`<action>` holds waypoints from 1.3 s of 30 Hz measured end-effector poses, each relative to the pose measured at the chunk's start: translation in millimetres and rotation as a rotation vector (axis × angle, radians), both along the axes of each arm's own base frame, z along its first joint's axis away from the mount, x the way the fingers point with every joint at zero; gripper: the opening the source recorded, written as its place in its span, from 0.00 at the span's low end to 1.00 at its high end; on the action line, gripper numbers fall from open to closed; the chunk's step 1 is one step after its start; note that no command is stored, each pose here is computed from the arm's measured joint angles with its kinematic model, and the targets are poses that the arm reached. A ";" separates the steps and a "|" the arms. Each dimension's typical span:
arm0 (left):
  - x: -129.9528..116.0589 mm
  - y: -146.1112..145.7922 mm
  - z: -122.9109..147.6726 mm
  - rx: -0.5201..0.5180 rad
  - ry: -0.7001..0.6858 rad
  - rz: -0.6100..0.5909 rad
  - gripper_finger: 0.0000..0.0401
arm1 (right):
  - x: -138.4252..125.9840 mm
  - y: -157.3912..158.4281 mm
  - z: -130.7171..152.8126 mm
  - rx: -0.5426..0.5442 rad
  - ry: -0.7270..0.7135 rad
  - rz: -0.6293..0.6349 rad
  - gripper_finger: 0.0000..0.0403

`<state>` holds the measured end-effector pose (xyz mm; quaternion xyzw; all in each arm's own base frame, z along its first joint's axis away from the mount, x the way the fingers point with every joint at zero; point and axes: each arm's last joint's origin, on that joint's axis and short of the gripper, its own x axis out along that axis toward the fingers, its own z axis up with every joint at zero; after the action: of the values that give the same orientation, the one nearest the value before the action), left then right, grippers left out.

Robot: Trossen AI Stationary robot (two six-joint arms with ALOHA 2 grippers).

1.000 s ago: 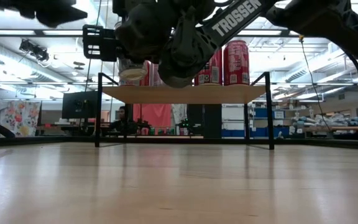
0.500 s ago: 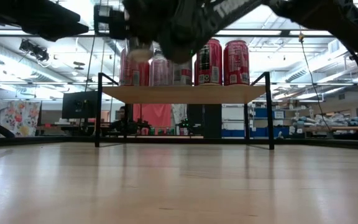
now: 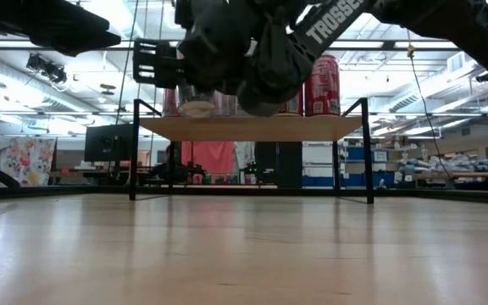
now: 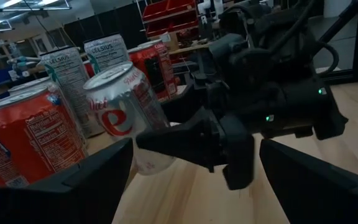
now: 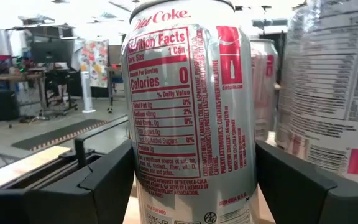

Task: Place canned beverage on shelf
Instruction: Put the silver soda can on the shelf

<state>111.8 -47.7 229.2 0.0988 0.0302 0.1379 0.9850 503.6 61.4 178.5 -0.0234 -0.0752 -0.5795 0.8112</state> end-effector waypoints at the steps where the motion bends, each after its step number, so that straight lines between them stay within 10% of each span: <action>1: 0.0 0.0 0.0 0.000 0.000 0.000 0.90 | -0.4 -0.1 0.0 -0.001 0.002 0.001 0.75; 39: 0.0 -0.1 0.1 0.000 0.001 -0.001 0.90 | -1.3 -25.2 7.8 0.074 -0.096 -0.081 0.77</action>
<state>111.8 -47.7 229.3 0.0988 0.0305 0.1376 0.9851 502.2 36.3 186.3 0.0312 -0.0915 -0.6147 0.7828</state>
